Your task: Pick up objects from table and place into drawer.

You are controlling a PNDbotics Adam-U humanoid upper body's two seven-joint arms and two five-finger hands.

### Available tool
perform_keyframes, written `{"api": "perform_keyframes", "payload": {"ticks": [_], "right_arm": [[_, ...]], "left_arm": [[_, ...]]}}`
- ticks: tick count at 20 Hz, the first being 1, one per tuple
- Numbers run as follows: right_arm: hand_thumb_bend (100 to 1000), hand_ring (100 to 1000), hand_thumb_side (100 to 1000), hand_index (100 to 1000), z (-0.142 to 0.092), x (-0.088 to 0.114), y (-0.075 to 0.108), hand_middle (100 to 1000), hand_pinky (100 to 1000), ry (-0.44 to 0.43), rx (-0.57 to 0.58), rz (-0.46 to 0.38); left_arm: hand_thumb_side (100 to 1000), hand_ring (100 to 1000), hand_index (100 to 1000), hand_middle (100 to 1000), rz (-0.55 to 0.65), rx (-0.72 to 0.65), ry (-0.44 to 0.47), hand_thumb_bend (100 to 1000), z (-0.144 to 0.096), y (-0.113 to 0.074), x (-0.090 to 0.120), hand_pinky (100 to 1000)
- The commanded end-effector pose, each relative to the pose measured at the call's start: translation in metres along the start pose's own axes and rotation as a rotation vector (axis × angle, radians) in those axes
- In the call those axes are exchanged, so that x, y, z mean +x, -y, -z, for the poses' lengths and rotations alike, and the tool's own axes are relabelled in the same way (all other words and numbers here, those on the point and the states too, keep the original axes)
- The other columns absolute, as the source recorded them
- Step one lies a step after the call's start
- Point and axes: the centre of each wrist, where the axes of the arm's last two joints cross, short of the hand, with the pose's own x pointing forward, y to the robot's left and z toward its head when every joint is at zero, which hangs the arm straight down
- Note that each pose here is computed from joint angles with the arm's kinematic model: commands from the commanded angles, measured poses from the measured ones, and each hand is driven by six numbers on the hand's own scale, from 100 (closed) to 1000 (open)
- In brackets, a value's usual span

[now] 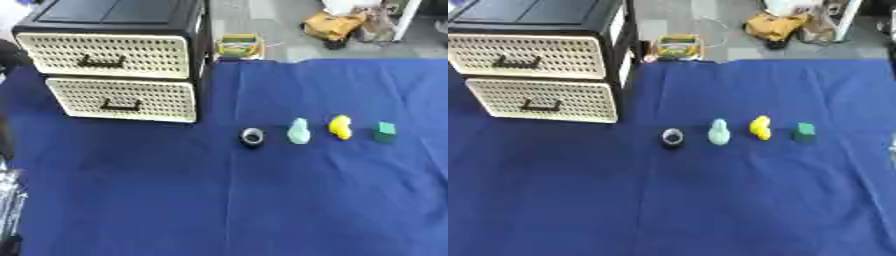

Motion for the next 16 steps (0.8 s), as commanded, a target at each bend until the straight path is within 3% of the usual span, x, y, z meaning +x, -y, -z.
{"api": "perform_keyframes", "payload": {"ticks": [1, 7, 12, 16], "right_arm": [[352, 521, 876, 761, 0.006, 0.007, 0.005, 532, 591, 0.041, -0.009, -0.011], [352, 525, 890, 762, 0.007, 0.007, 0.005, 536, 592, 0.047, -0.008, -0.014], [349, 528, 900, 763, 0.012, 0.01, 0.008, 539, 594, 0.079, -0.005, -0.03], [345, 531, 916, 764, 0.013, 0.01, 0.011, 544, 596, 0.101, -0.002, -0.054]], "left_arm": [[1000, 477, 835, 465, 0.0, -0.003, 0.033, 100, 0.005, -0.001, 0.006, 684], [1000, 471, 850, 468, 0.027, -0.028, 0.051, 100, 0.01, -0.002, 0.009, 668], [987, 465, 877, 472, 0.224, -0.132, 0.182, 100, 0.042, -0.01, 0.031, 623], [965, 486, 901, 488, 0.278, -0.182, 0.226, 100, 0.049, -0.006, 0.039, 619]]}}
